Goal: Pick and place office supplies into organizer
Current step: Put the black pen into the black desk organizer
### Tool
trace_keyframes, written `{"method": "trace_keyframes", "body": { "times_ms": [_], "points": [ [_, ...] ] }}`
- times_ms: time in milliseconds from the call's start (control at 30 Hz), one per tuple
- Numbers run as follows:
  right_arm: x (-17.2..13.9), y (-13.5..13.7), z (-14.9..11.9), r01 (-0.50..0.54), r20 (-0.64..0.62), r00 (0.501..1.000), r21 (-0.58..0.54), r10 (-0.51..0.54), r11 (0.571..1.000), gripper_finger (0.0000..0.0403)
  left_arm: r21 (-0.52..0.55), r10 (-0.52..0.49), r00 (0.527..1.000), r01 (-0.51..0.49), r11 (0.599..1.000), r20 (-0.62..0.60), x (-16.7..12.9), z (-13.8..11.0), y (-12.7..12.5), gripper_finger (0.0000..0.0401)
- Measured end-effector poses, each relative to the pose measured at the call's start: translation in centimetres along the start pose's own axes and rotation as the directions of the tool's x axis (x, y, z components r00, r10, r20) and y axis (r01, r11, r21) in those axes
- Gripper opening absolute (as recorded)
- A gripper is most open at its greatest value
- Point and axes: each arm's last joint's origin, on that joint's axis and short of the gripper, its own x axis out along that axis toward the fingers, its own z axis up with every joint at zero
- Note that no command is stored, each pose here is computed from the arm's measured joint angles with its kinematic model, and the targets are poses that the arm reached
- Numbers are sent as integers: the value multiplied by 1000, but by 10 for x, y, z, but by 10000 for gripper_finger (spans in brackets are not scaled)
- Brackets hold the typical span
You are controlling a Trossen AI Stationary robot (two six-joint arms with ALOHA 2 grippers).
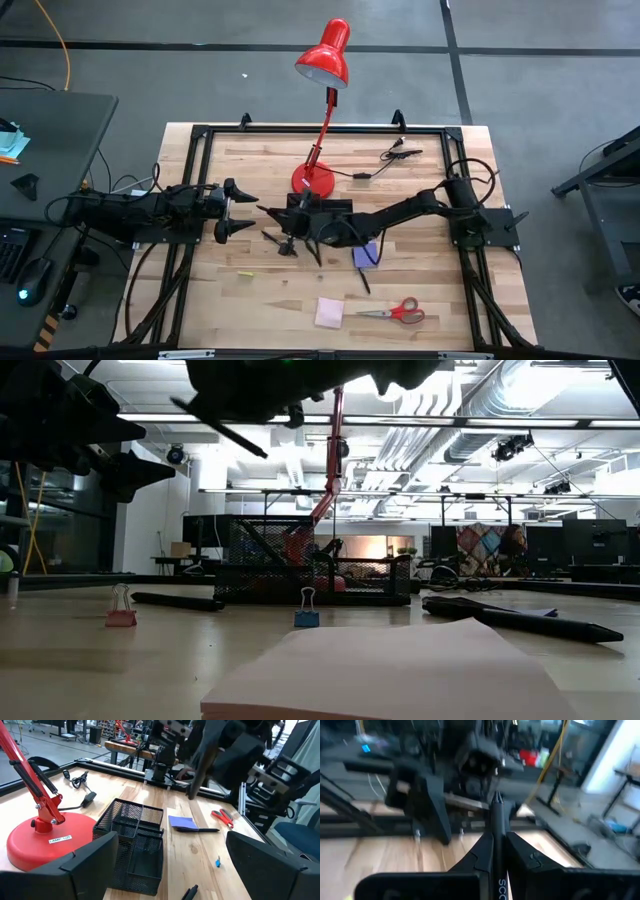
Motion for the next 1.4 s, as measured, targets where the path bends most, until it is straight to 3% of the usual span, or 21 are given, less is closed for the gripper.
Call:
{"method": "trace_keyframes", "body": {
  "times_ms": [267, 500, 667, 1000, 1400],
  "points": [
    [-19, -29, -24, -133, 204, 972, 53, 120, 990, 16, 0, 0, 1000, 0, 1000, -1, 0, 0, 0, 358],
    [-40, -59, -50, -104, 343, 937, 99, 64, 990, 16, 0, 0, 1000, 0, 1000, 0, 0, 0, 0, 358],
    [-43, -81, -67, -47, 333, 943, 157, -8, 987, 16, 0, 0, 1000, 0, 1000, 0, 0, 0, 0, 358],
    [-23, -94, -66, -64, 274, 961, 150, 21, 987, 16, 0, 0, 1000, 0, 1000, 0, 0, 0, 0, 358],
    [1, -101, -100, -82, 200, 979, 178, 46, 981, 16, 0, 0, 1000, 0, 1000, 0, 0, 0, 0, 358]
  ]
}}
